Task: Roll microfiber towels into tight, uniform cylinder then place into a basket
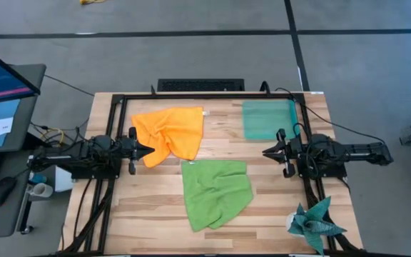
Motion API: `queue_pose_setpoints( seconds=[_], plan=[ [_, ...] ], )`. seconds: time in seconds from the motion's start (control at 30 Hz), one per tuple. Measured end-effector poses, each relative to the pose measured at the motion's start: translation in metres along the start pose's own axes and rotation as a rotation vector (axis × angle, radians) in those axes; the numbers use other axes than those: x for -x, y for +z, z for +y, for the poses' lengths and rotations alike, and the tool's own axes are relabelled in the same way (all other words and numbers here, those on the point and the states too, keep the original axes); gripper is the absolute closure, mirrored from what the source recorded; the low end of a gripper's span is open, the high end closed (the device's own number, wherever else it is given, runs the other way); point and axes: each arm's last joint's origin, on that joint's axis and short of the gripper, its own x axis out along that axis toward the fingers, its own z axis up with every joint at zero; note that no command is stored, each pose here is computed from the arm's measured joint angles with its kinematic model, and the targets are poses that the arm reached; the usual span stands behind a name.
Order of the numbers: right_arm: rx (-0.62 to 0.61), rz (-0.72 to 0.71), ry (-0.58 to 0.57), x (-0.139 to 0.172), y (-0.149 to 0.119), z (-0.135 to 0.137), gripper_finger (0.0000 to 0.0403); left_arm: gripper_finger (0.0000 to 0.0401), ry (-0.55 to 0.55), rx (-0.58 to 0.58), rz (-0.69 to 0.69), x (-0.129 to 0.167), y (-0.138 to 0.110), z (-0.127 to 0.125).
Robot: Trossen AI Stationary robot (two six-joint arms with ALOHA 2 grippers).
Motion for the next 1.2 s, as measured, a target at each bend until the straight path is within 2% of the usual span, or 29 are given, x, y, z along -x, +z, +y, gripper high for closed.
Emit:
queue_pose_setpoints(
  seconds=[0.37,0.5,0.7,0.9,1.07,1.2],
  plan=[
    [0.000,0.000,0.000,0.0000,0.0001,0.0000,0.0337,0.0401,-0.002,0.037,-0.031,-0.0004,0.0022,-0.0001],
    [0.000,0.000,0.000,0.0000,0.0001,0.0000,0.0337,0.0401,-0.011,0.082,-0.059,-0.0006,0.0043,-0.0004],
    [0.000,0.000,0.000,0.0000,0.0000,0.0000,0.0337,0.0401,-0.010,0.043,-0.074,-0.0004,0.0058,-0.0004],
    [0.000,0.000,0.000,0.0000,0.0001,0.0000,0.0337,0.0398,-0.012,0.081,-0.081,-0.0001,0.0070,-0.0005],
    [0.000,-0.001,0.000,0.0000,0.0001,0.0000,0.0337,0.0361,-0.006,0.057,-0.083,-0.0001,0.0072,-0.0003],
    [0.000,0.000,0.000,0.0000,0.0000,0.0000,0.0337,0.0305,0.081,0.057,-0.084,-0.0014,0.0040,0.0022]
  ],
)
